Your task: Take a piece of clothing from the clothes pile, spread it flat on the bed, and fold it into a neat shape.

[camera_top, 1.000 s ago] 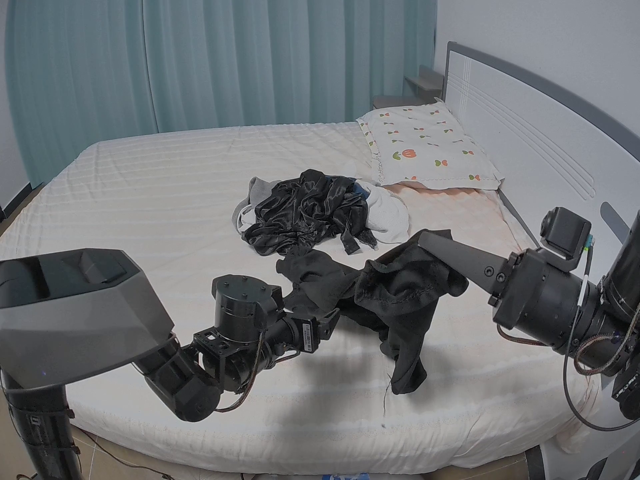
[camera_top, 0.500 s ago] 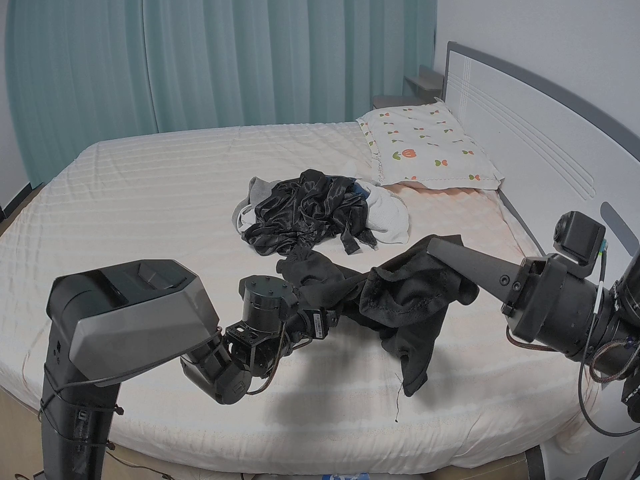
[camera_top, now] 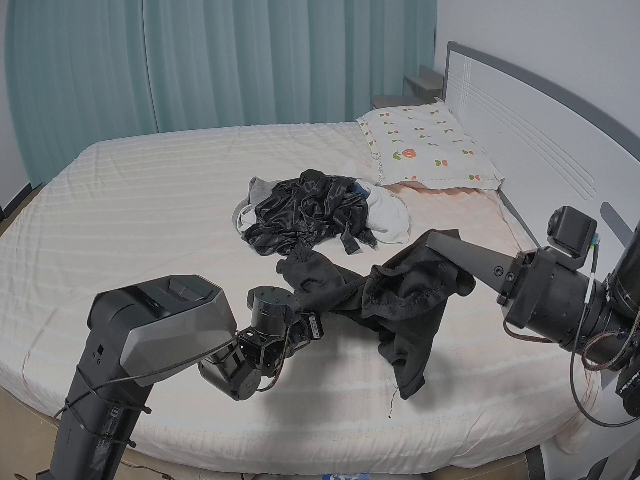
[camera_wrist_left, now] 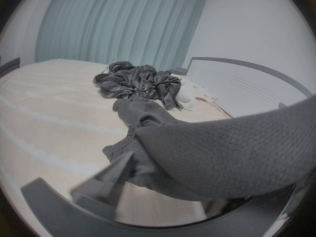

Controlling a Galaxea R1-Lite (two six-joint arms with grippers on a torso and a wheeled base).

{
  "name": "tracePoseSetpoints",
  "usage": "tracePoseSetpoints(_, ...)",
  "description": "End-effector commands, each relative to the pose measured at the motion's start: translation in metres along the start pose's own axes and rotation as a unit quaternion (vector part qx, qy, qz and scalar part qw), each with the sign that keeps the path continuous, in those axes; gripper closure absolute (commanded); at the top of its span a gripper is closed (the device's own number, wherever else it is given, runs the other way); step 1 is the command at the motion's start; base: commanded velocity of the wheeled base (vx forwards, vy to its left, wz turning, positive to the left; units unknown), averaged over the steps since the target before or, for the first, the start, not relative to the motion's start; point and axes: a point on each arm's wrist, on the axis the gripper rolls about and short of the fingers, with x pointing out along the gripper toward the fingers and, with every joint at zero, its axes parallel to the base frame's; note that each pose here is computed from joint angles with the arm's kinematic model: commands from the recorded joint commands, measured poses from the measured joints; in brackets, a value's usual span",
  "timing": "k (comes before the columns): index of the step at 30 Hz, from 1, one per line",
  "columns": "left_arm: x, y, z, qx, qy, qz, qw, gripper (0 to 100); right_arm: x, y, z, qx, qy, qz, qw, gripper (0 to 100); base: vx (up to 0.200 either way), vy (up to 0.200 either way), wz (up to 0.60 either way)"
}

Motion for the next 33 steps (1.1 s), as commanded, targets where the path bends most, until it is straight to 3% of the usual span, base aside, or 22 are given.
tracePoseSetpoints(1,-0.025,-0.006,0.016,-0.028,0.002,-0.006,0.9996,100,0.014,-0.022,-0.012,0.008,0.027,-0.031,0.9991,100,0.0,0.0,0.0)
tracePoseSetpoints(6,-0.065,-0.021,0.037,-0.03,-0.002,-0.023,0.9993,100,0.029,-0.037,-0.023,0.013,0.047,-0.051,0.9975,100,0.0,0.0,0.0)
tracePoseSetpoints(9,-0.11,-0.04,0.062,-0.06,-0.018,-0.055,0.9965,100,0.046,-0.051,-0.026,0.01,0.047,-0.069,0.9965,100,0.0,0.0,0.0)
tracePoseSetpoints(13,-0.159,-0.047,0.077,-0.067,-0.024,-0.086,0.9938,100,0.057,-0.059,-0.001,-0.005,-0.02,-0.064,0.9977,100,0.0,0.0,0.0)
tracePoseSetpoints(17,-0.184,-0.046,0.089,-0.073,-0.039,-0.096,0.9919,100,0.053,-0.06,0.018,-0.015,-0.067,-0.06,0.9958,100,0.0,0.0,0.0)
tracePoseSetpoints(20,-0.203,-0.036,0.088,-0.105,-0.034,-0.09,0.9898,100,0.042,-0.06,0.029,-0.025,-0.099,-0.057,0.9931,100,0.0,0.0,0.0)
tracePoseSetpoints(24,-0.21,-0.03,0.077,-0.149,-0.011,-0.082,0.9853,100,0.035,-0.071,0.01,-0.011,-0.065,-0.08,0.9946,100,0.0,0.0,0.0)
tracePoseSetpoints(26,-0.21,-0.03,0.077,-0.149,-0.011,-0.082,0.9853,100,0.035,-0.071,0.01,-0.011,-0.065,-0.08,0.9946,100,0.0,0.0,0.0)
tracePoseSetpoints(27,-0.209,-0.03,0.071,-0.169,0.001,-0.079,0.9823,100,0.029,-0.082,-0.009,0.004,-0.029,-0.101,0.9945,100,0.0,0.0,0.0)
tracePoseSetpoints(33,-0.197,-0.026,0.064,-0.174,0.017,-0.07,0.9821,100,0.033,-0.104,-0.026,0.033,-0.004,-0.138,0.9899,100,0.0,0.0,0.0)
